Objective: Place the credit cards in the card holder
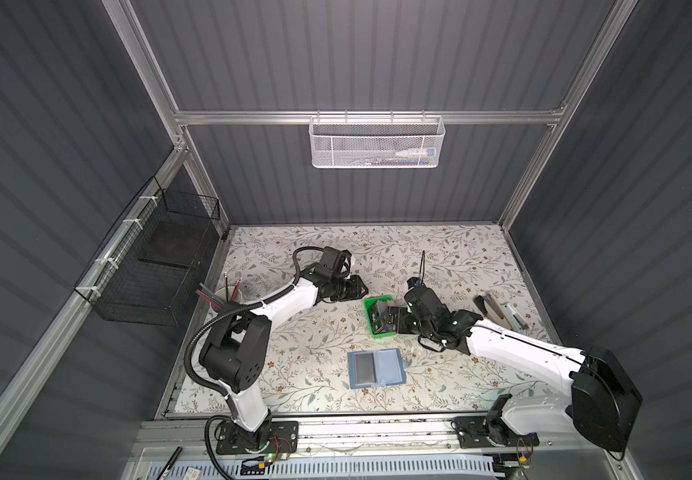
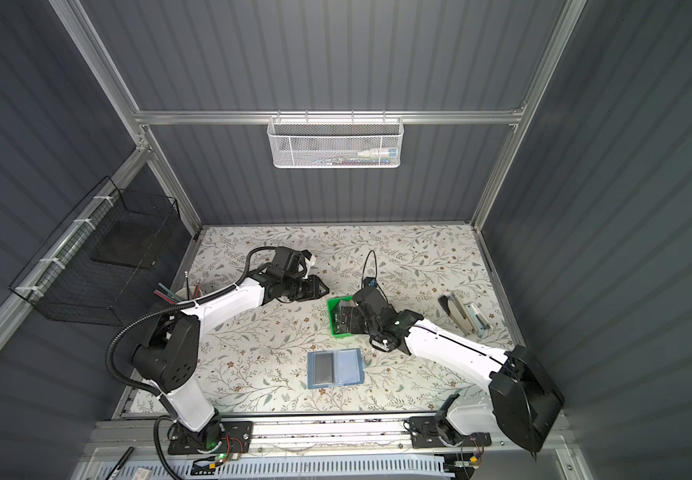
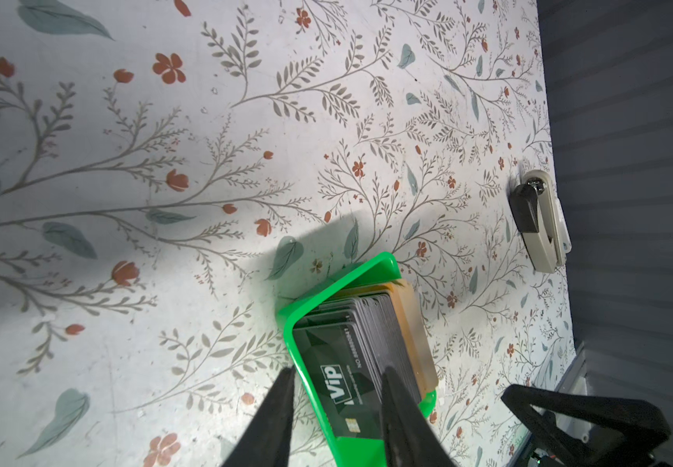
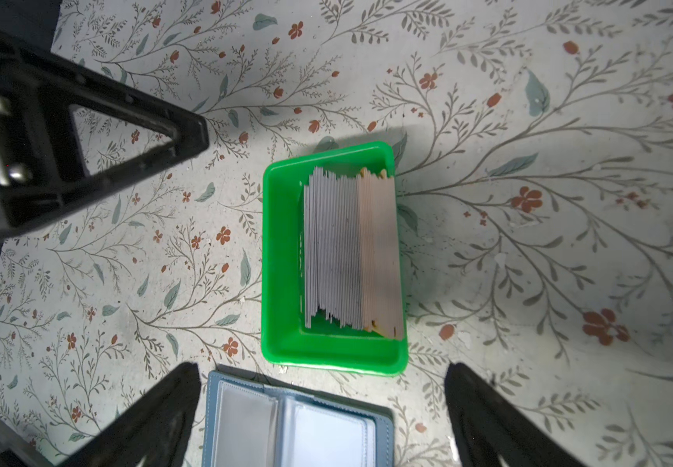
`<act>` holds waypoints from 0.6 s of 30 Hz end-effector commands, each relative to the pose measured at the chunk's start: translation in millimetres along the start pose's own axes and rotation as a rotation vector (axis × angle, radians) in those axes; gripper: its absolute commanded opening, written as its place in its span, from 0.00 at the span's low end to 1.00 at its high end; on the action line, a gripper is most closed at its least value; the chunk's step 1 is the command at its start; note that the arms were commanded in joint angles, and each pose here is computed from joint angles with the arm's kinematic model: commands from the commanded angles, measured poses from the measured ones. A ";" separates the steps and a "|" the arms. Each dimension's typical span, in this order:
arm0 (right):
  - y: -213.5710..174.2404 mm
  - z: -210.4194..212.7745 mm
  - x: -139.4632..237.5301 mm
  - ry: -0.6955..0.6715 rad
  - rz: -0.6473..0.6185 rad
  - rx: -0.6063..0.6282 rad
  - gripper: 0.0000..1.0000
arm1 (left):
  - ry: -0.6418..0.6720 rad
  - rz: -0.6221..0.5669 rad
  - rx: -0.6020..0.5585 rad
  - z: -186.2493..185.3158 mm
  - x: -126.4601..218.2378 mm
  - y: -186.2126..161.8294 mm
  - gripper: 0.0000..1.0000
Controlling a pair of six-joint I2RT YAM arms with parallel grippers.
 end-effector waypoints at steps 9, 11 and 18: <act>6.9 12.5 -18.7 -0.013 0.056 0.062 0.96 | -0.031 0.087 0.035 6.0 -13.5 -6.0 0.34; 6.7 12.1 -21.9 -0.022 0.064 0.067 0.96 | -0.027 0.084 0.037 5.5 -12.4 -4.6 0.34; 9.5 13.3 -33.0 -0.003 0.083 0.074 0.96 | -0.002 0.101 0.037 7.8 -13.8 -4.4 0.35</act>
Point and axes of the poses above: each gripper's point midway between its finger pads, its own x axis back along the fingers, its own z axis along the line the jaws close on, y = z × x, the point moved 8 cm from there along x, back along the fingers, and after that the axes turned 12 degrees about -x, right-handed, at the moved point
